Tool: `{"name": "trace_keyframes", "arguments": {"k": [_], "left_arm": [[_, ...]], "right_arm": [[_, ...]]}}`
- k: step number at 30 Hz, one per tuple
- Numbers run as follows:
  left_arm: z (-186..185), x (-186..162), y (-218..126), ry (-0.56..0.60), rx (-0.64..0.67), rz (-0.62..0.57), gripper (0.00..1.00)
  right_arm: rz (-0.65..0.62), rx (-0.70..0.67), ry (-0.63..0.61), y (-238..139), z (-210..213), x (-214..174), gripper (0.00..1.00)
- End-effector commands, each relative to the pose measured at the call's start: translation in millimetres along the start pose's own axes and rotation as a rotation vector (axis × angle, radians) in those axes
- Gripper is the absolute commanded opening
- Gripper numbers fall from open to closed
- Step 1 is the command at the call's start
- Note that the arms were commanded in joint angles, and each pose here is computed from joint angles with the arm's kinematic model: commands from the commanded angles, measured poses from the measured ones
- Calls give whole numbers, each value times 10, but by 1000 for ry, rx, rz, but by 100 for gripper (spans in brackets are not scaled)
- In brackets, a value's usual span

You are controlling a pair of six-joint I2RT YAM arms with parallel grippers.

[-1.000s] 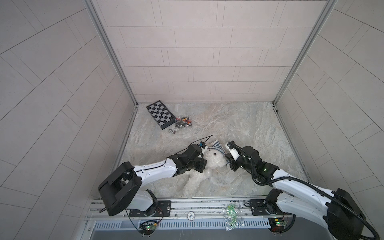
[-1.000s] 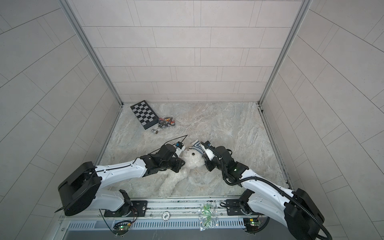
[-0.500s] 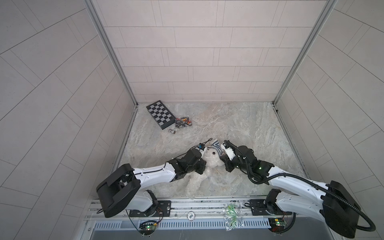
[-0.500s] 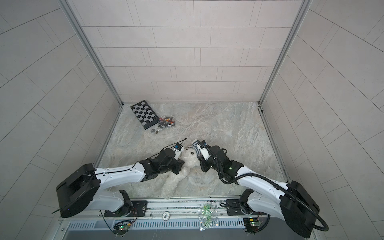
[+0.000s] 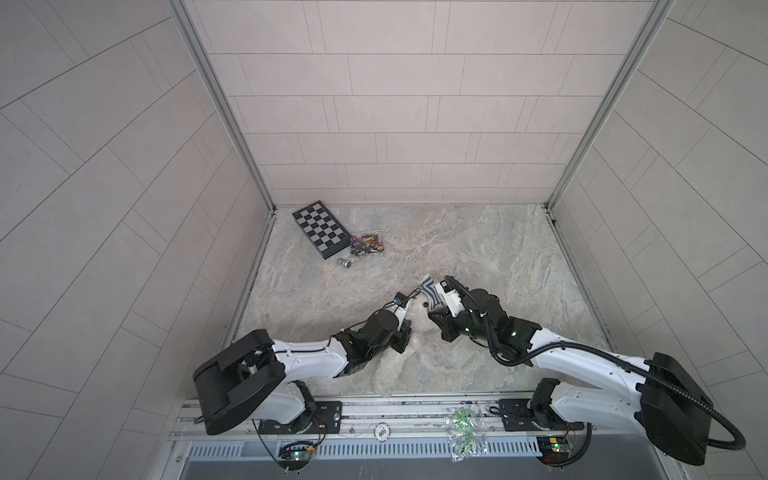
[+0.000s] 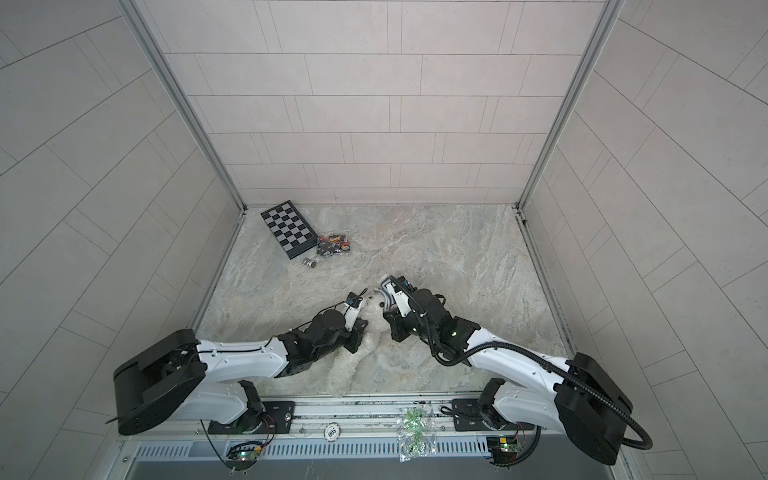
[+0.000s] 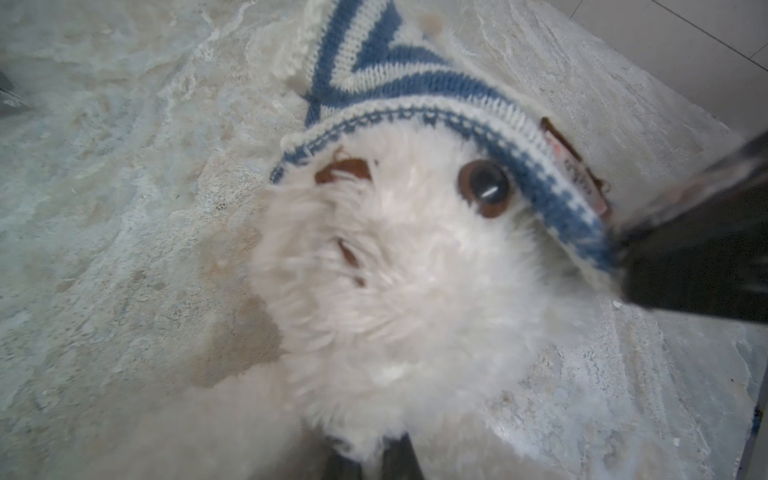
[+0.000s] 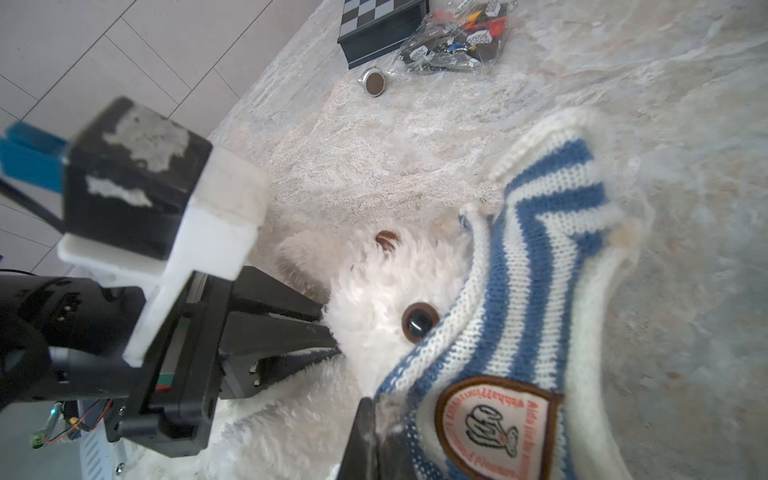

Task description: Dress the teddy bear

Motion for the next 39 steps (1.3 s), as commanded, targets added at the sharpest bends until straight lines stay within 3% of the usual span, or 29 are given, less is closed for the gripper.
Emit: {"name": "trace_keyframes", "arguments": {"k": [1, 15, 31, 39], "left_arm": [[45, 73, -46, 48, 23, -120, 0], [-69, 371, -474, 73, -67, -360, 0], [-132, 799, -1024, 86, -104, -574, 0], [-67, 792, -1111, 129, -57, -590, 0]], "right_arm": [[-45, 75, 30, -24, 190, 182, 0], [-86, 25, -60, -306, 390, 520, 1], [-112, 24, -336, -745, 986, 1014, 23], [-154, -32, -350, -1160, 1051, 1329, 31]]}}
Point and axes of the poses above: each gripper's point midway between its finger pads, its own y axis out along the fingers, its own z axis along the line the jaws close on, x = y × z, the point moved 6 cm from there along -y, back along the fingers, and after that the axes turned 10 degrees about -y, right-handed, at the moved point
